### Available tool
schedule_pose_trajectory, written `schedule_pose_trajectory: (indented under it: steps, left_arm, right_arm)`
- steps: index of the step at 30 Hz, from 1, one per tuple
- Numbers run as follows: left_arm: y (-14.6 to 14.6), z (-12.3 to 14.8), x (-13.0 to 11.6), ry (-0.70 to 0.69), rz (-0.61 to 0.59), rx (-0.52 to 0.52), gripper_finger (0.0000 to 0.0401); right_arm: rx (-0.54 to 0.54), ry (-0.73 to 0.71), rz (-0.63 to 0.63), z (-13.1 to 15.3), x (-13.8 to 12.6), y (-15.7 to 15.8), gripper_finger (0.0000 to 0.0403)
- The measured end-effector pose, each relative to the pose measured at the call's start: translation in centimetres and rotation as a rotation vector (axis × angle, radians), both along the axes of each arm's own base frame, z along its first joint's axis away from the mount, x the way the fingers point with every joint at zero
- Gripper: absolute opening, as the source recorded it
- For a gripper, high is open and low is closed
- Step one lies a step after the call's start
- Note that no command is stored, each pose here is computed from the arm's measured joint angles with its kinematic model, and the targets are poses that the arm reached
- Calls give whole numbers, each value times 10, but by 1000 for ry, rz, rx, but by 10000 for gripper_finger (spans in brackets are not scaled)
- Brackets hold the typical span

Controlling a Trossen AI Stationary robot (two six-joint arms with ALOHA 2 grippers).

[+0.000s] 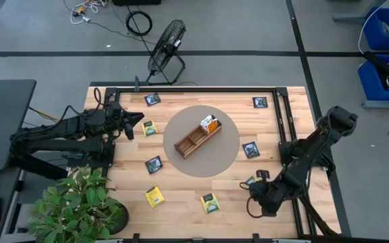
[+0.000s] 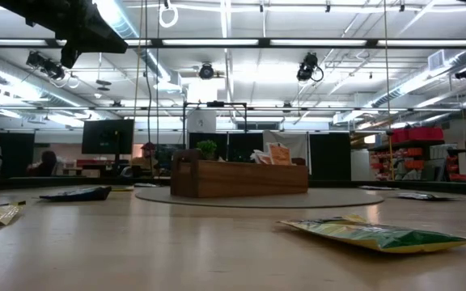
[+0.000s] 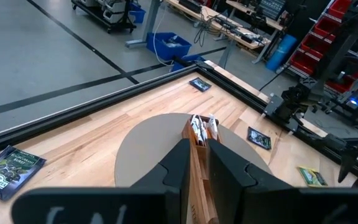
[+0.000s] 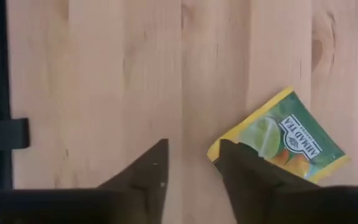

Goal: Pick & Place Tea
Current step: Put the yellow tea bag into the middle section of the wooden organizer

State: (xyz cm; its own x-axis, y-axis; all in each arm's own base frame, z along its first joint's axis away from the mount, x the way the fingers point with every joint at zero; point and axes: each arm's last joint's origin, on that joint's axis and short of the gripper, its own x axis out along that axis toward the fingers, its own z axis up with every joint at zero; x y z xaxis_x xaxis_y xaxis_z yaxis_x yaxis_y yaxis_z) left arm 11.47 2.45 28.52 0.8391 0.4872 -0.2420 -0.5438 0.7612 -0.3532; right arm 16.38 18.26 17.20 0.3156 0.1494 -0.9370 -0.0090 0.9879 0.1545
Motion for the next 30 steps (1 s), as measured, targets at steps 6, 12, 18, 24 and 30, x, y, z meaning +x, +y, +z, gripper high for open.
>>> schedule_pose_trajectory:
  steps: [6, 12, 18, 24, 30]
  left_arm:
    - [0, 0, 0, 0, 0, -1, 57]
    - [0, 0, 0, -2, 1, -5, 57]
    - [0, 0, 0, -3, 2, -7, 57]
    - [0, 0, 0, -4, 2, -8, 57]
    - [0, 0, 0, -6, 2, -8, 57]
  right_arm:
    - [-3, 56, 8, -13, 3, 5, 204]
    - [-33, 92, -19, -24, 4, 6, 197]
    - [-57, 105, -25, -34, 7, 9, 168]
    - [-76, 124, -49, -41, 8, 10, 143]
    - [-91, 122, -65, -42, 9, 8, 103]
